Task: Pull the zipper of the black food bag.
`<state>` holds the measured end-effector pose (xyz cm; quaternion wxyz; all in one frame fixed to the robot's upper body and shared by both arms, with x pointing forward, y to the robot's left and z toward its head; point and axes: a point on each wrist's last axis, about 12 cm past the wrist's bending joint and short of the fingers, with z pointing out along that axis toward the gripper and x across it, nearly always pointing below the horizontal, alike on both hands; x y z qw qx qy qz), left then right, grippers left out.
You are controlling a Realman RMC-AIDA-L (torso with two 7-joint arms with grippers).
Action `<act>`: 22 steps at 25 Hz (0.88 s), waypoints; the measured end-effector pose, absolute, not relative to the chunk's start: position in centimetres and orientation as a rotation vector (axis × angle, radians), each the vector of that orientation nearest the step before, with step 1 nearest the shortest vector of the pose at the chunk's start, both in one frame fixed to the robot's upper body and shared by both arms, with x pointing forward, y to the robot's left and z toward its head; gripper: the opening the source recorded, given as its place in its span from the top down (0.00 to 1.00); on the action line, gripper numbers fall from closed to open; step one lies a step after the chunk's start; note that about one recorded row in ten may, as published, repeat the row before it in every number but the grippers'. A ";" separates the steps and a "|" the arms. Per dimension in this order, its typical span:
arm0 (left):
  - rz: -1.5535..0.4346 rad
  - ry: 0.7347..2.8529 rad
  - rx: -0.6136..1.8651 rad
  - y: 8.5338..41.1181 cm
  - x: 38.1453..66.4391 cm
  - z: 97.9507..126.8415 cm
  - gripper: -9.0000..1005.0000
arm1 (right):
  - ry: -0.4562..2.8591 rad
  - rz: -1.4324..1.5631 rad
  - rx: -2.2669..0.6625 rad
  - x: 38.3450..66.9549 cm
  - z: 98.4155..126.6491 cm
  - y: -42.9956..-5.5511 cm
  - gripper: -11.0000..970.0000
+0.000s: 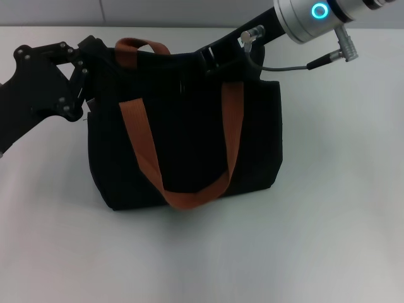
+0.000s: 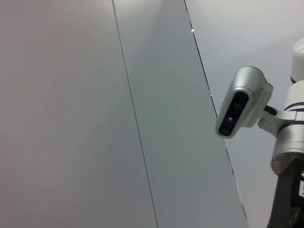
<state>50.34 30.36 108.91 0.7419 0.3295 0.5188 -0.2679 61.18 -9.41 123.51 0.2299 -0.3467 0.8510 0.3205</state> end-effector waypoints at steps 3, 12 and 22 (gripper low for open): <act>-0.583 1.133 0.716 30.4 50.4 109.0 0.97 | 2.349 0.899 -0.944 61.1 123.3 -9.6 0.92; -0.577 1.109 0.681 30.6 50.4 109.3 0.97 | 2.351 0.918 -0.896 61.3 123.2 -10.2 0.70; -0.640 1.078 0.680 30.3 50.2 109.8 0.97 | 2.331 0.954 -0.860 61.5 122.8 -9.5 0.57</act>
